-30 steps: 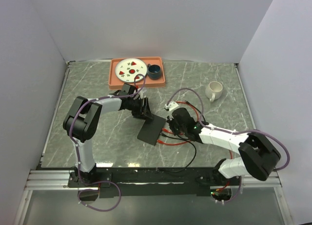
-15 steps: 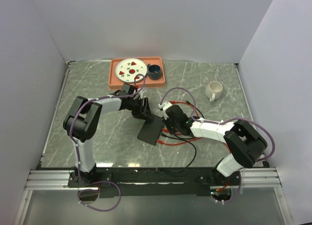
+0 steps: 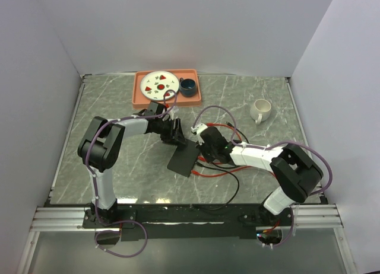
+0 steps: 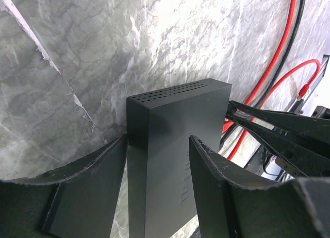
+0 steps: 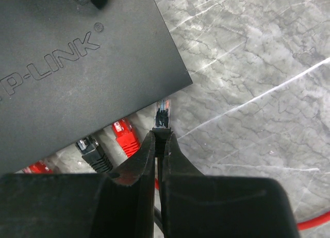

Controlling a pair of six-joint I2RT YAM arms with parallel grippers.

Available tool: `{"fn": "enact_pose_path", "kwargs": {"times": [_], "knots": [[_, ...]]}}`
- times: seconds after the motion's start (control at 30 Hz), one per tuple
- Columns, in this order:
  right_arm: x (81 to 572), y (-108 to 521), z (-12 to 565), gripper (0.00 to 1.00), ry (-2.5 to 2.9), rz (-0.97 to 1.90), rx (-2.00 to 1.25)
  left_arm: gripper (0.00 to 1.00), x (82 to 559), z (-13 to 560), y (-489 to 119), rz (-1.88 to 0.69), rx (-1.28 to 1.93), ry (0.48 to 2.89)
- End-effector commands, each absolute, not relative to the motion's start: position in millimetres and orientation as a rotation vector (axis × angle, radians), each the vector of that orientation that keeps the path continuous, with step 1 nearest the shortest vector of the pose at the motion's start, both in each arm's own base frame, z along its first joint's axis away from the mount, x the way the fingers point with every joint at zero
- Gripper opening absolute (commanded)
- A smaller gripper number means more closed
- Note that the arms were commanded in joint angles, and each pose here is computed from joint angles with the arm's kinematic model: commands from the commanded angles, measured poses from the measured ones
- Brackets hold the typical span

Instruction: Insert the plug into the switch port

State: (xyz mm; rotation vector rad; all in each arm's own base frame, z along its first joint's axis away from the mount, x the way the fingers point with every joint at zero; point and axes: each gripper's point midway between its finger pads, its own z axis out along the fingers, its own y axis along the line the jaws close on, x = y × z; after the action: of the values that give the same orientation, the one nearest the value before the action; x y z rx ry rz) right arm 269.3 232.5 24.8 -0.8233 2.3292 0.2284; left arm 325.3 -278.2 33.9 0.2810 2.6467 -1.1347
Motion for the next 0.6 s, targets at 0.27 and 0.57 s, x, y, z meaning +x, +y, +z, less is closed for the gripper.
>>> {"fn": "enact_pose_path", "kwargs": {"times": [0.27,0.57], "knots": [[280,247,57,0.0,2.203,0.29,-0.835,0.6,320,-2,-268,-1.021,0.296,2.737],[273,256,54,0.0,2.19,0.33,-0.901,0.63,322,-2,-269,-1.022,0.317,2.735]]}}
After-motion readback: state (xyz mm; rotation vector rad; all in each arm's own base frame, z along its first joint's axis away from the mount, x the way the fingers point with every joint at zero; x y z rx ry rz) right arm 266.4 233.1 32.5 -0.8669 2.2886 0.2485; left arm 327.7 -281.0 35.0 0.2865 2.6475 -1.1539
